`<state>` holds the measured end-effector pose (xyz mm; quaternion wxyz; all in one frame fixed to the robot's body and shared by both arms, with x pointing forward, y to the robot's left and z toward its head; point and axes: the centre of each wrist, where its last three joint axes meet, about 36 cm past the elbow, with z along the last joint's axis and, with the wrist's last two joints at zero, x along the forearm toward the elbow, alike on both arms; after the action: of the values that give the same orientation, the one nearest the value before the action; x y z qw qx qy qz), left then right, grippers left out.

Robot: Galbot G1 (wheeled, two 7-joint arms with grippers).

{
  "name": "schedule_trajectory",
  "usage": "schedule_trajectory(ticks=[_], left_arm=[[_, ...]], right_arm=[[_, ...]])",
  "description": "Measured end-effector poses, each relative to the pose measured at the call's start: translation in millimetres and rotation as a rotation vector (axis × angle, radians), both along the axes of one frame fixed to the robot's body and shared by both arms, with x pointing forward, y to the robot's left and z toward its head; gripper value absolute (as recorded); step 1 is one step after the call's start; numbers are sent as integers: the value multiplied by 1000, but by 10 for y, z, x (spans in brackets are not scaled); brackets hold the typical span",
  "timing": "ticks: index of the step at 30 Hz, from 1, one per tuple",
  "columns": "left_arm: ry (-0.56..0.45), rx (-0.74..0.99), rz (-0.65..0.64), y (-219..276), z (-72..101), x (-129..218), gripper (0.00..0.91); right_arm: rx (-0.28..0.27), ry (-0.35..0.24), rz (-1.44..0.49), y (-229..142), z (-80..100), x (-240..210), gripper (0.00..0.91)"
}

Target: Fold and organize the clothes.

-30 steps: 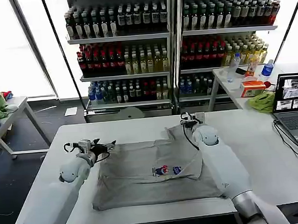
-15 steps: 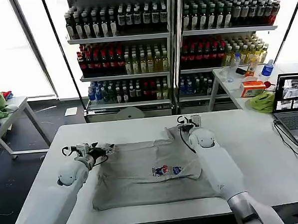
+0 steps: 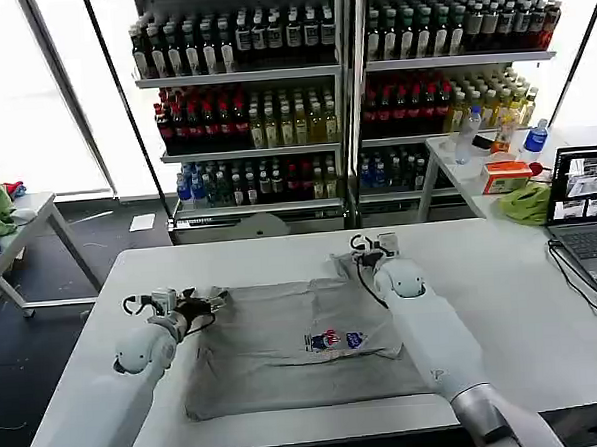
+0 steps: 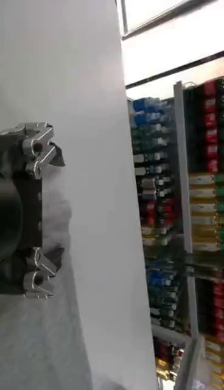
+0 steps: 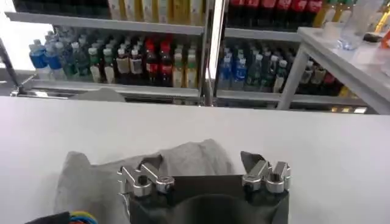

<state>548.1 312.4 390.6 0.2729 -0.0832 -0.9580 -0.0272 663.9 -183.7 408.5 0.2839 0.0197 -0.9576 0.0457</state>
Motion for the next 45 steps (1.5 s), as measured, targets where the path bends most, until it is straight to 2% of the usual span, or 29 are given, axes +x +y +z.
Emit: schedule_trajectory(ticks=[3,6,8,9,10,11,12,13,36,45], left_arm=[[5,1,-1,-1,-20,-14,907],[7,2,-1,-2,-33,-24,907],[7,-1,0,-5,-35,-20,887],[7,-2,1,-4,-39,-17,574],[9,-2,1,0,-44,-15,423],[9,-2,1,-1,-49,-15,111],[8,-3,-1,-6,-55,-17,30],[8,-4,-2,-14,-58,-17,0],[-4,1,-29,-162,-104,-22,10],[-45,1,-30,-176,-53,-33,0]], right_arm=[[1,4,0,20,-25,-13,806],[2,5,3,42,-46,-26,776],[3,7,4,53,-64,-40,584],[3,8,4,58,-71,-45,383],[3,9,3,58,-78,-50,282],[4,9,2,59,-84,-55,101],[3,9,1,60,-91,-60,0],[3,9,0,61,-96,-65,0],[8,14,-10,-14,-176,-262,0],[55,-16,-8,-63,-105,-391,0]])
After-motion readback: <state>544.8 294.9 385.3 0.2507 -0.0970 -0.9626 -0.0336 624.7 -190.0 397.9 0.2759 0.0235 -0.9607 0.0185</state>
